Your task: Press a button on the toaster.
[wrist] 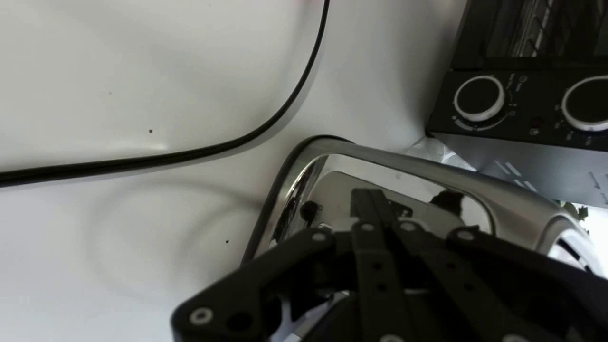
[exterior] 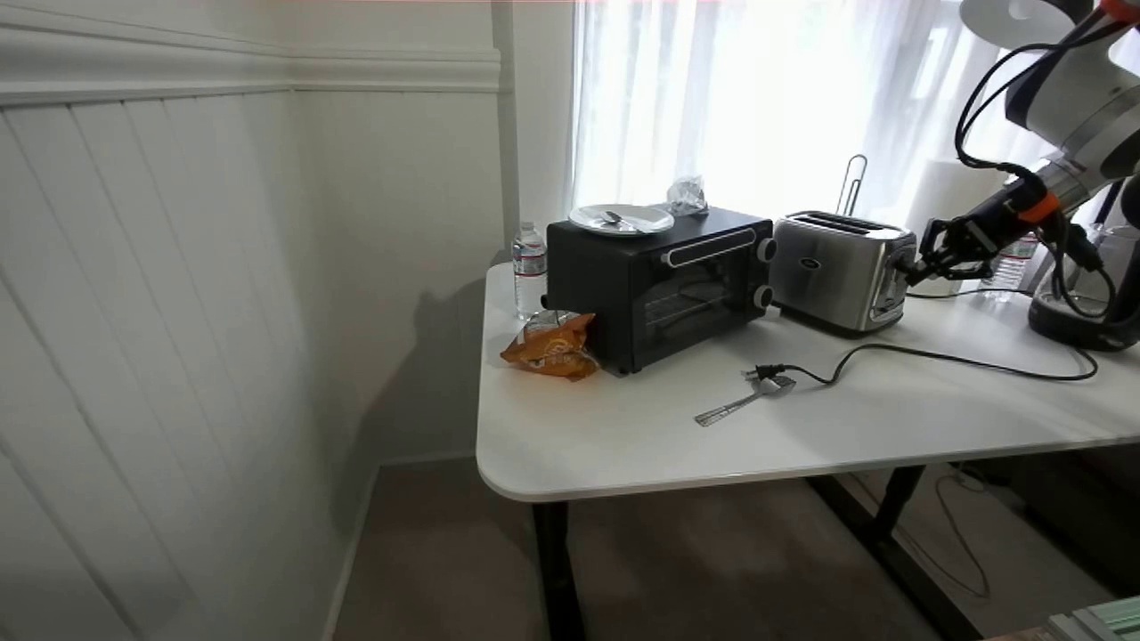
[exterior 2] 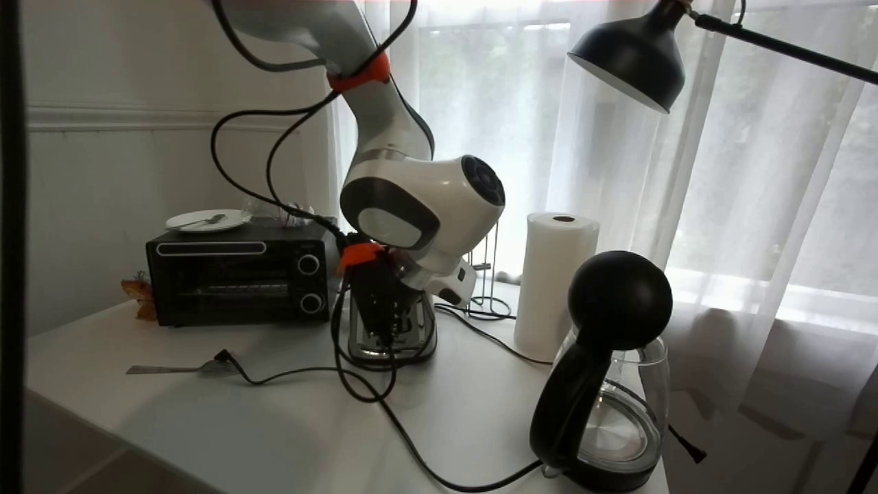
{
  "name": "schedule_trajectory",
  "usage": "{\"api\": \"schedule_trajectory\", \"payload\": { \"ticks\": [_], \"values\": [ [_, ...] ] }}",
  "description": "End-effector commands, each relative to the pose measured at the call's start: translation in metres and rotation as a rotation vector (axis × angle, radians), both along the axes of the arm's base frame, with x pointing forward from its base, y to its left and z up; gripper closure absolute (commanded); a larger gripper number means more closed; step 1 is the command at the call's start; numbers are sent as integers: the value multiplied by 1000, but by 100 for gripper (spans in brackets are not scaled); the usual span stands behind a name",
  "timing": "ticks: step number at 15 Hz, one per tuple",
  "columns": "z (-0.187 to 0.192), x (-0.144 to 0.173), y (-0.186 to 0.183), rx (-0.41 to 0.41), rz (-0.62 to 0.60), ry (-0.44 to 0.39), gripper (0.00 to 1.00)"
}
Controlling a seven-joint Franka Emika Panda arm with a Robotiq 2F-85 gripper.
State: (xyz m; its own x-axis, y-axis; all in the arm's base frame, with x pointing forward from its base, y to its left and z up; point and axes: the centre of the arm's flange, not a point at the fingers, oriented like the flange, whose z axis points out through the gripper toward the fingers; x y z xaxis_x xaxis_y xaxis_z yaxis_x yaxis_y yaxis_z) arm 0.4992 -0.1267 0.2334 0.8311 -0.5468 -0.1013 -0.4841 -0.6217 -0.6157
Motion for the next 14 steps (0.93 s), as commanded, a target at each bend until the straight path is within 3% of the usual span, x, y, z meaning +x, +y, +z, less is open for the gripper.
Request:
{"api": "schedule_trajectory", "payload": {
  "ticks": [1, 5, 8, 9, 14],
  "values": [
    [32, -14, -1, 17, 28, 44, 97],
    [59, -18, 9, 57, 66, 79, 96],
    [79, -17, 14, 37, 91, 88, 95],
    [85, -16, 17, 8, 103, 88, 75],
    [116, -16, 28, -157, 180, 37, 46]
  ]
}}
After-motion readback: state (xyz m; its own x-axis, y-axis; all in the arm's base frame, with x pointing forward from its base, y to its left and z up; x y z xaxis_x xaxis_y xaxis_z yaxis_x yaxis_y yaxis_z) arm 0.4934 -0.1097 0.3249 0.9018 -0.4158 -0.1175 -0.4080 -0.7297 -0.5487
